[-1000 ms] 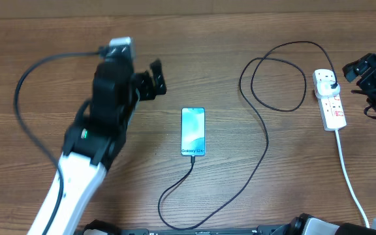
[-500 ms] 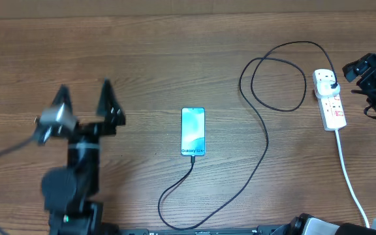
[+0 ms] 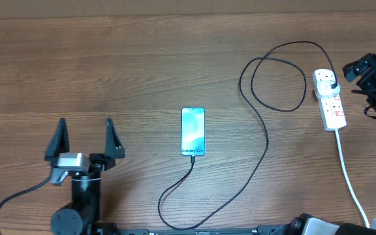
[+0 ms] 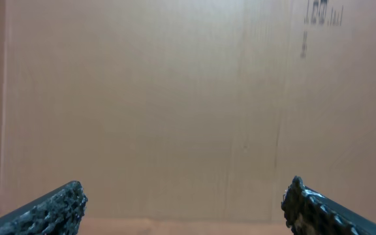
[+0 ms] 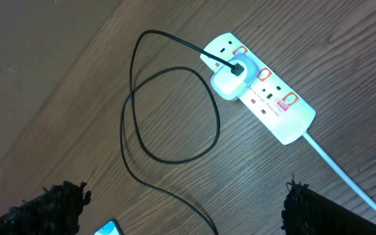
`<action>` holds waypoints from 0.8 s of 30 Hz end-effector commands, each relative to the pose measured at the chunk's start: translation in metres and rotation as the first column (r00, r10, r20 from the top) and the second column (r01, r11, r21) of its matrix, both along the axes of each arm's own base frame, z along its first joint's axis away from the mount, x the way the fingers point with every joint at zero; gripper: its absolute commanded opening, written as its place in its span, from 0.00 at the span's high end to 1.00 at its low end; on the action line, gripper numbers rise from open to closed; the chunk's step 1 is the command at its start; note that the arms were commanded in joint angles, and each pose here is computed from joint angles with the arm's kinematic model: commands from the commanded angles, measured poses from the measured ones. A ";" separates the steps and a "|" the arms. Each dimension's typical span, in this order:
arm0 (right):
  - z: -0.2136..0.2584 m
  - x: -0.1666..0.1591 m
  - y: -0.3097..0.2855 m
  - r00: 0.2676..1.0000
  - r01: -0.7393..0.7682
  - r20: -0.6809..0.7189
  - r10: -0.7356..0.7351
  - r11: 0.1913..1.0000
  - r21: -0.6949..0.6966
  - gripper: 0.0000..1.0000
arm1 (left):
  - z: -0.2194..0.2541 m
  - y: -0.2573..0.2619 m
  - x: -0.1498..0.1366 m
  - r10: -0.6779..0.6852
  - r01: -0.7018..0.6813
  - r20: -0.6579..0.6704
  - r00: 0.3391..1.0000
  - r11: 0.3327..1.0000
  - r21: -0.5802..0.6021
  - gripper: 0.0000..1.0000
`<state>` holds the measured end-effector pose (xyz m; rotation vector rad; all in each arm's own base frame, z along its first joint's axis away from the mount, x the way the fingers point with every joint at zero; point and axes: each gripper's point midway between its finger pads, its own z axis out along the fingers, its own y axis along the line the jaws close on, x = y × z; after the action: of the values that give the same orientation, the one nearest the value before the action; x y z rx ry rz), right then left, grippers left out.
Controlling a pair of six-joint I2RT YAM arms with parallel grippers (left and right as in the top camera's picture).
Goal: Plug charger to phone and switch on socket
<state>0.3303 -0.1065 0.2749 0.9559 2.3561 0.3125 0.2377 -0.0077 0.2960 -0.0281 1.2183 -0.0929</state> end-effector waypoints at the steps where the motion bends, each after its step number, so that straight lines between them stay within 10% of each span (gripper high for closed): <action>1: 0.008 0.003 0.001 1.000 -0.001 0.023 0.001 1.000 -0.002 0.00 | -0.029 -0.003 0.000 -0.007 0.008 -0.017 1.000 0.999 0.033 0.00; 16: 0.008 0.003 0.001 1.000 -0.001 0.023 0.001 1.000 -0.002 0.00 | -0.142 0.011 0.008 0.052 -0.050 -0.422 0.905 0.999 0.016 0.00; 24: 0.008 0.003 0.001 1.000 -0.001 0.023 0.001 1.000 -0.002 0.00 | -0.140 0.011 0.008 0.072 -0.040 -0.414 0.908 0.996 0.084 0.00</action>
<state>0.3301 -0.1064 0.2748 0.9570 2.3569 0.3128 0.2463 0.0015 0.1553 -0.0386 1.6537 -0.0192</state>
